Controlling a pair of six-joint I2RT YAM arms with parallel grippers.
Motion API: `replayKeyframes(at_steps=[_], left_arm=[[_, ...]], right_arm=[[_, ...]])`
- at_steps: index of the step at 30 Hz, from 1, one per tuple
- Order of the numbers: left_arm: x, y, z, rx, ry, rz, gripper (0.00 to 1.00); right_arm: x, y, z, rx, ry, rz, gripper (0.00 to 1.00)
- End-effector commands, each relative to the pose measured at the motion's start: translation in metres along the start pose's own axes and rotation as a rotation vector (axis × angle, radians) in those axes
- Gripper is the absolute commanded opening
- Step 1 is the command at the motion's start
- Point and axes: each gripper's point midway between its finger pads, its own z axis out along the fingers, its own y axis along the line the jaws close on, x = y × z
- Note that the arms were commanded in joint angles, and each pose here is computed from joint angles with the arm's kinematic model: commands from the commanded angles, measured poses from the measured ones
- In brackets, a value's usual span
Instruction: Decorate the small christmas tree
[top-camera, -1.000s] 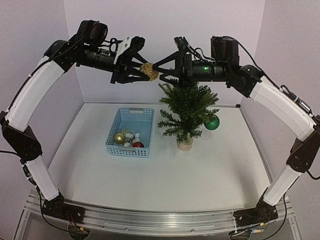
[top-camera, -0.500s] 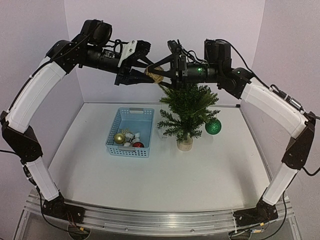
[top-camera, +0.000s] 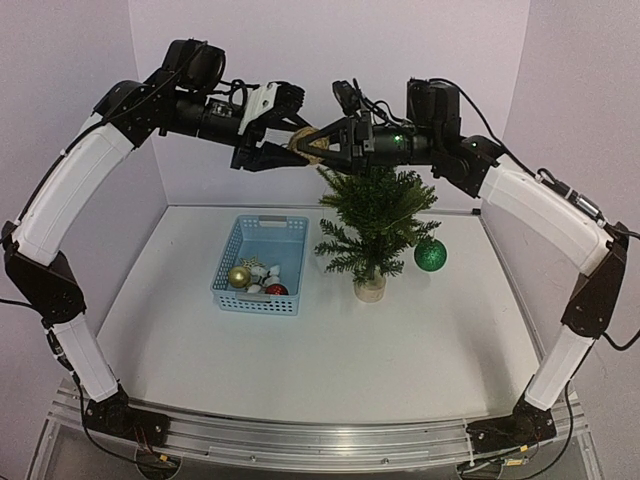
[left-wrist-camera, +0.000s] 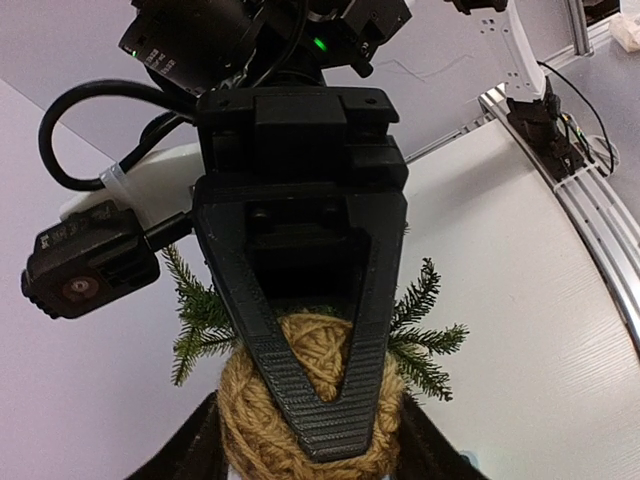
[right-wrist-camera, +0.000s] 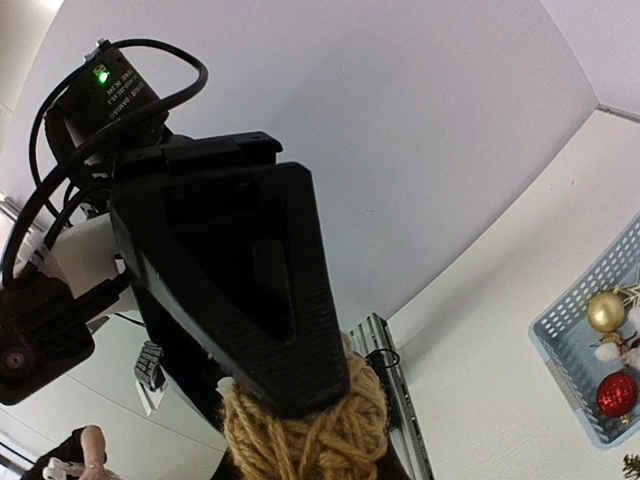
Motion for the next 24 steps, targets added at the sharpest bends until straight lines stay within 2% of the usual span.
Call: replayKeyframes(at_steps=[1,2,3,12,17,20,24], left_arm=[[-0.011,0.0,-0.01,-0.017,-0.018,-0.007,0.93],[-0.011,0.001,-0.011,-0.02,-0.016,-0.014,0.99],[-0.011,0.001,-0.012,-0.023,-0.014,-0.02,0.99],[0.004,-0.008,-0.017,-0.032,0.052,-0.086,1.0],[0.03,-0.013,-0.009,-0.075,0.11,-0.213,0.99],[0.048,-0.017,-0.013,-0.107,0.137,-0.326,1.0],[0.079,-0.01,-0.025,-0.175,0.14,-0.496,1.0]], right_arm=[[-0.014,0.024,-0.021,-0.01,-0.062,-0.094,0.01],[-0.016,0.024,-0.027,0.002,-0.073,-0.097,0.0],[-0.018,0.024,-0.035,0.017,-0.087,-0.107,0.0],[-0.015,0.032,-0.127,0.29,-0.197,-0.215,0.0],[-0.013,-0.022,-0.207,0.501,-0.296,-0.074,0.0],[-0.004,-0.042,-0.228,0.541,-0.3,-0.016,0.0],[0.006,-0.059,-0.233,0.516,-0.27,0.042,0.0]])
